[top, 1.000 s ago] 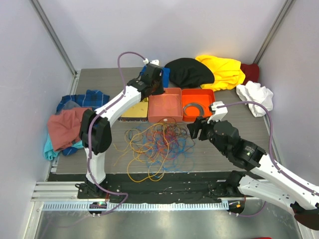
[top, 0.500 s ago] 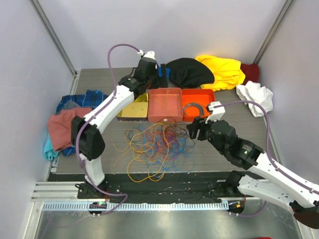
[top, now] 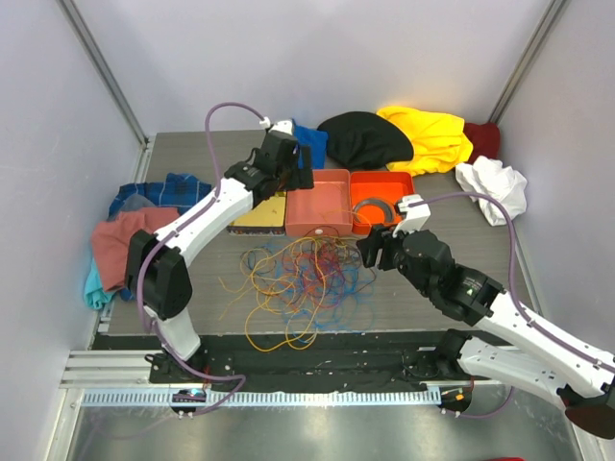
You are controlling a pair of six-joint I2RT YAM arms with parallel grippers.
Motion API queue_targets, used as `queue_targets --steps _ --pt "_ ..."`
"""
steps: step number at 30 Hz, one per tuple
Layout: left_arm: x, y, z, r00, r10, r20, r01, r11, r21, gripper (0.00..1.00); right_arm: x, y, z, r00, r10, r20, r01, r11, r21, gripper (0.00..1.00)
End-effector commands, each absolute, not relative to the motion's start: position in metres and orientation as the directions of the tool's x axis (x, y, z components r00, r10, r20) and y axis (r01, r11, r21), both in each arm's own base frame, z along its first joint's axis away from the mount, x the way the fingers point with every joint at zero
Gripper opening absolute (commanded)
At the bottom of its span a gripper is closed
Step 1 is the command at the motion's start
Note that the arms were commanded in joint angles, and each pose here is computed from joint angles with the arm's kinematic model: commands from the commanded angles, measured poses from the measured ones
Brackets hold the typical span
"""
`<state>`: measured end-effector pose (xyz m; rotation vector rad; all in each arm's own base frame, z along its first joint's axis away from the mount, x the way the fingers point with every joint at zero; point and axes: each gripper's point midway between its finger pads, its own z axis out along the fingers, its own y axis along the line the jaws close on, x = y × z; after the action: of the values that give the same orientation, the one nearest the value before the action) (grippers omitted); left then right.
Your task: Untangle the cables
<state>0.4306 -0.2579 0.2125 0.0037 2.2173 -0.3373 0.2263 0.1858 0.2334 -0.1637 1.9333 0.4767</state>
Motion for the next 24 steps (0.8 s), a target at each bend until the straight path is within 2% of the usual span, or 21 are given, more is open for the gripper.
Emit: queue_targets --steps 1,6,7,10,13,18,24 --pt "0.412 -0.239 0.258 -0.53 -0.15 -0.835 0.133 0.957 -0.257 0.84 0.236 0.182 0.235 -0.378 0.151 -0.913 -0.266 0.927 0.264 0.66" --pt "0.383 -0.227 0.259 -0.528 -0.206 -0.824 0.134 0.938 -0.32 0.83 0.277 0.151 0.198 -0.415 0.224 -0.882 -0.027 0.966 0.258 0.65" --pt "0.373 -0.225 0.244 -0.555 -0.204 -0.807 0.132 0.936 -0.328 0.83 0.281 0.159 0.189 -0.46 0.239 -0.855 -0.05 0.955 0.294 0.64" --pt "0.355 -0.224 0.247 -0.563 -0.273 -0.78 0.128 0.904 -0.409 0.82 0.308 0.156 0.168 -0.49 0.293 -0.821 0.009 0.943 0.332 0.62" --pt "0.33 -0.224 0.238 -0.595 -0.315 -0.739 0.122 0.874 -0.471 0.81 0.33 0.161 0.148 -0.52 0.261 -0.813 0.038 0.958 0.284 0.61" --pt "0.298 -0.209 0.224 -0.612 -0.336 -0.715 0.104 0.863 -0.494 0.81 0.357 0.173 0.134 -0.545 0.227 -0.807 0.036 0.968 0.248 0.59" --pt "0.282 -0.195 0.216 -0.617 -0.334 -0.713 0.085 0.872 -0.482 0.81 0.363 0.175 0.11 -0.581 0.234 -0.779 0.08 0.97 0.231 0.54"
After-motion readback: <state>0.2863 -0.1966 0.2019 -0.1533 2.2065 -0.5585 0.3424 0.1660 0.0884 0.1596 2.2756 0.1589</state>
